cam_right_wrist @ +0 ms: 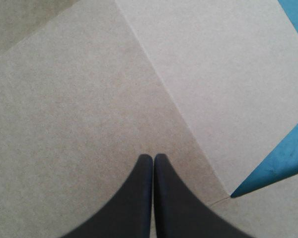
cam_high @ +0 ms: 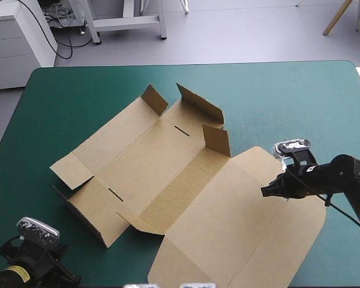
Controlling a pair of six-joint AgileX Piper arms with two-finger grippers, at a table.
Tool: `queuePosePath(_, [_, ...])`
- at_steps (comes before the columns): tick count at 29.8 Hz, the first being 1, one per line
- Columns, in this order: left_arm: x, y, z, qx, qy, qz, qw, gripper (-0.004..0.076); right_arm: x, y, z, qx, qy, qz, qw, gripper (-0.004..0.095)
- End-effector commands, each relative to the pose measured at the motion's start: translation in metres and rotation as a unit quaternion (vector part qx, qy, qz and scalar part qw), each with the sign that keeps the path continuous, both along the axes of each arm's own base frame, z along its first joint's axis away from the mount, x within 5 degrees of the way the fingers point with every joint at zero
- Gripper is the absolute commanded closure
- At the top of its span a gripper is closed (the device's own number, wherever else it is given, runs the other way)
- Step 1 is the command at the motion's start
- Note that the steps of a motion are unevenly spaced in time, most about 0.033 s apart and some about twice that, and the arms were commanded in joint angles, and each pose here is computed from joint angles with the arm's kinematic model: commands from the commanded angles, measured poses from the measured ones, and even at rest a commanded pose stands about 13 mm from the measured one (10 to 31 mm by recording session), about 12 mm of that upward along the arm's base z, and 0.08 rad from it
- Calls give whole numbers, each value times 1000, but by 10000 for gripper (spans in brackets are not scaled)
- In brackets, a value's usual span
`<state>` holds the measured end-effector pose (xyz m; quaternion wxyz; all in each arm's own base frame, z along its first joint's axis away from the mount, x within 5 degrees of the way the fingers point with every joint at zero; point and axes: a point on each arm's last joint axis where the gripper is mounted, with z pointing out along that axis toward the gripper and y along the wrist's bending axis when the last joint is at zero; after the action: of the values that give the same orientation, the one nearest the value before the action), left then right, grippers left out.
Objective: Fold the box
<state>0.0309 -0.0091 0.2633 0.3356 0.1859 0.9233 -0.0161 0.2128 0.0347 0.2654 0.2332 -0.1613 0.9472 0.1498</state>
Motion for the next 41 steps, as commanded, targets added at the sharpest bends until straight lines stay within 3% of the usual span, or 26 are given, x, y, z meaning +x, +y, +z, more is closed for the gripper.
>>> queuePosePath(1, [4,-1,9,-9,-25,5,1000,734,4,2,13,10,-33,-6,999,922])
queuePosePath(15, [4,-1,9,-7,-25,5,1000,734,5,2,17,10,-36,-7,999,922])
queuePosePath(22, [4,0,9,-6,-25,5,1000,734,11,-1,73,-17,-60,13,998,921])
queuePosePath(29, [4,0,9,-5,-26,5,1000,734,10,1,137,-11,-123,19,992,921])
queuePosePath(41, [4,0,9,-5,-26,5,1000,734,4,2,146,-20,-118,47,992,922])
